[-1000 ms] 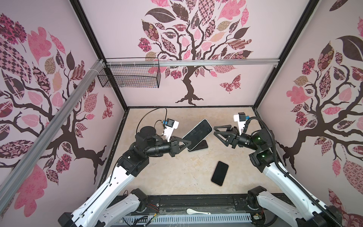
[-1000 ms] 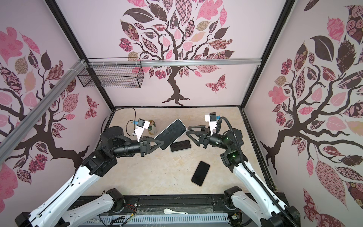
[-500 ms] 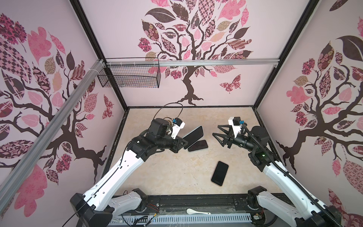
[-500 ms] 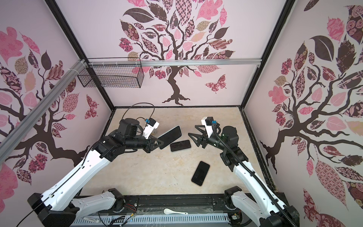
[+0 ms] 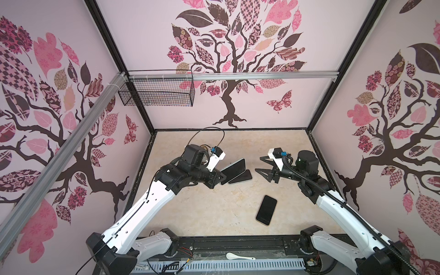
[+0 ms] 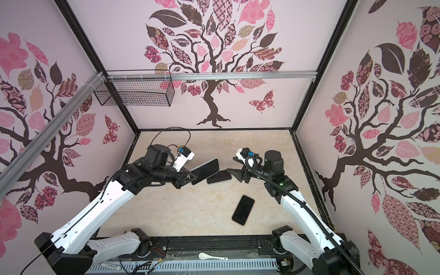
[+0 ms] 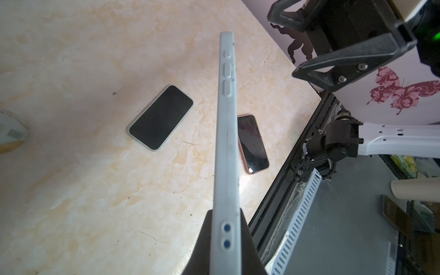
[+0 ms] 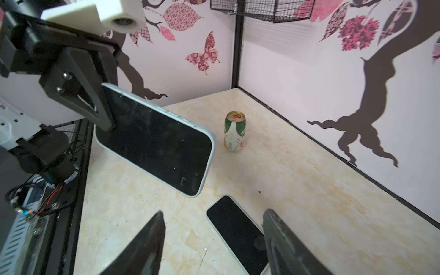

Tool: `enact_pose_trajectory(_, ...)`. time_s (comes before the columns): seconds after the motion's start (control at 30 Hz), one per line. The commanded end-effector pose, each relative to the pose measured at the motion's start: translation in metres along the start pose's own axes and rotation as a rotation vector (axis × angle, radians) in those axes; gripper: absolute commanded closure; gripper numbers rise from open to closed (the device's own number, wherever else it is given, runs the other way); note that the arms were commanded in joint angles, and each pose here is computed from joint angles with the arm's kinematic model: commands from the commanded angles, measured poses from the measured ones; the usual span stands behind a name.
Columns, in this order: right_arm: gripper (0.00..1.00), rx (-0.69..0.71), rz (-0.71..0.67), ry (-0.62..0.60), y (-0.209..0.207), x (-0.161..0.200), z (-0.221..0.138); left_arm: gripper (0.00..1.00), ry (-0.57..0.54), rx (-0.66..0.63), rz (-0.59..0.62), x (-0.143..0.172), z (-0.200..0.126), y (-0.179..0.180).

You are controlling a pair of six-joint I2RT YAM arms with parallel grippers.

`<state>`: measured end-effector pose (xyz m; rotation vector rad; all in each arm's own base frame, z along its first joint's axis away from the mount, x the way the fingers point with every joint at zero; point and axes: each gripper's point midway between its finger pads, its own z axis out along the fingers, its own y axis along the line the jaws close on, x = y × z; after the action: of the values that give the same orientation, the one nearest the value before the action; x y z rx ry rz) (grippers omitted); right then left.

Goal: Take the phone out of the phone case
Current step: Remove the phone case from the phone.

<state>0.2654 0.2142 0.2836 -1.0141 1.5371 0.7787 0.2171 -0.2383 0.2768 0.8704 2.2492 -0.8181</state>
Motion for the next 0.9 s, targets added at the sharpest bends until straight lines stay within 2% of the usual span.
enact_pose_trajectory(0.0,0.32,-0.156,-0.086,-0.028,0.023,-0.012,-0.002,1.00,-0.121,0.061,0.203,-0.028,-0.025,-0.022)
enact_pose_trajectory(0.1,0.33,-0.231,-0.099,-0.053,0.034,-0.011,-0.001,1.00,-0.117,0.096,0.320,-0.030,-0.028,-0.028)
enact_pose_trajectory(0.3,0.34,-0.308,-0.167,-0.110,0.042,-0.009,0.003,1.00,-0.188,0.207,0.387,-0.044,-0.052,-0.027)
enact_pose_trajectory(0.5,0.40,-0.143,-0.355,-0.120,0.039,-0.013,0.016,1.00,-0.169,0.258,0.561,-0.027,-0.065,-0.038)
enact_pose_trajectory(0.63,0.40,-0.118,-0.432,-0.101,0.046,-0.012,0.019,1.00,-0.140,0.305,0.611,-0.018,-0.069,-0.046)
enact_pose_trajectory(0.77,0.36,-0.200,-0.445,-0.064,0.059,-0.011,0.014,1.00,-0.107,0.329,0.652,-0.013,-0.068,-0.047)
enact_pose_trajectory(0.87,0.35,-0.279,-0.424,-0.084,0.077,-0.014,0.004,1.00,-0.096,0.356,0.674,-0.013,-0.071,-0.050)
